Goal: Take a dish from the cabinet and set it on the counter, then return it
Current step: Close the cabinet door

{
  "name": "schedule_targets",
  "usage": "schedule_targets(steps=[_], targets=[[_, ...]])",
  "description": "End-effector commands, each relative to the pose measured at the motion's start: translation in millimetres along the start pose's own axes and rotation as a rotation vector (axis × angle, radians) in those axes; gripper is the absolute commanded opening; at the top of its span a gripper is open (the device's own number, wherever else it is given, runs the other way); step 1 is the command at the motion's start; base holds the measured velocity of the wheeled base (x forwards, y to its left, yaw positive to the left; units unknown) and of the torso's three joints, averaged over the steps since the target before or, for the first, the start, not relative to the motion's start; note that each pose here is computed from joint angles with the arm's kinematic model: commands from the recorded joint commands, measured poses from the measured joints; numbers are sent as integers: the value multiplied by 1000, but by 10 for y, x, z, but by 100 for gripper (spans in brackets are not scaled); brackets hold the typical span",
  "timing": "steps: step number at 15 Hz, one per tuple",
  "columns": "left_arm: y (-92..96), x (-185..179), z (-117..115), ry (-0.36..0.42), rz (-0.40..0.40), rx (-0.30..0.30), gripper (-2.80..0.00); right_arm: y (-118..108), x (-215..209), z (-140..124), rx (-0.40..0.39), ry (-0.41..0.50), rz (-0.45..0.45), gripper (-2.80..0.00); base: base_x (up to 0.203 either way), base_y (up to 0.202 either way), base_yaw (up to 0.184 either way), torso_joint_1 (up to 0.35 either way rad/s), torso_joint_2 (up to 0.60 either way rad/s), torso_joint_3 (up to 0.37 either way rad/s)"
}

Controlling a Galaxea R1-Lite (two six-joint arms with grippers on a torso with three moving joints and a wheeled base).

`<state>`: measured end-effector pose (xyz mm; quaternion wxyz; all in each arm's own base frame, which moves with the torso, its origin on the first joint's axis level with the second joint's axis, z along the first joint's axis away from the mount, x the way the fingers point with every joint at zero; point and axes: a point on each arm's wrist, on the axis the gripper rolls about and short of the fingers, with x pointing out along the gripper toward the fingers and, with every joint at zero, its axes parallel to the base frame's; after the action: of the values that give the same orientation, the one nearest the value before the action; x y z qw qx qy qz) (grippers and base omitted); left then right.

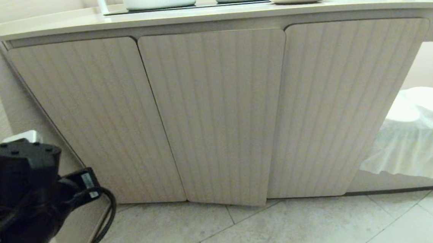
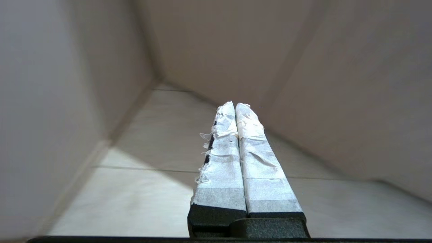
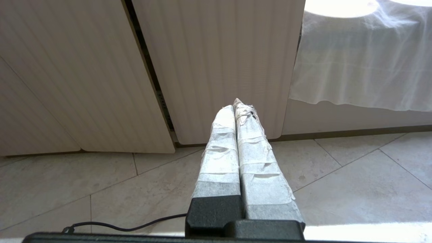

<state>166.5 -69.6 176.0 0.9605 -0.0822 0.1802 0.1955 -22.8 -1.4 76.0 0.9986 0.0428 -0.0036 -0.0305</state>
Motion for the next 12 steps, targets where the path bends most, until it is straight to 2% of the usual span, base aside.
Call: schedule_targets(steps=[1,5,7,8,10,12], targets=[[181,-83,-7,-31,37,-24,-280,0,0,1,0,-1,0,-280,0,0,0,0,0,0],[340,-271,59,-101,26,40,-280,0,0,0,0,0,0,-280,0,0,0,0,0,0],[450,-363,39,-124,16,51,-280,0,0,0,0,0,0,-280,0,0,0,0,0,0],[516,-391,3,-129,23,74,-280,0,0,0,0,0,0,-280,0,0,0,0,0,0],[646,-416,9,-143,53,72,-280,0,0,0,0,0,0,-280,0,0,0,0,0,0],[807,-471,20,-155,31,53,-280,0,0,0,0,0,0,-280,0,0,0,0,0,0]])
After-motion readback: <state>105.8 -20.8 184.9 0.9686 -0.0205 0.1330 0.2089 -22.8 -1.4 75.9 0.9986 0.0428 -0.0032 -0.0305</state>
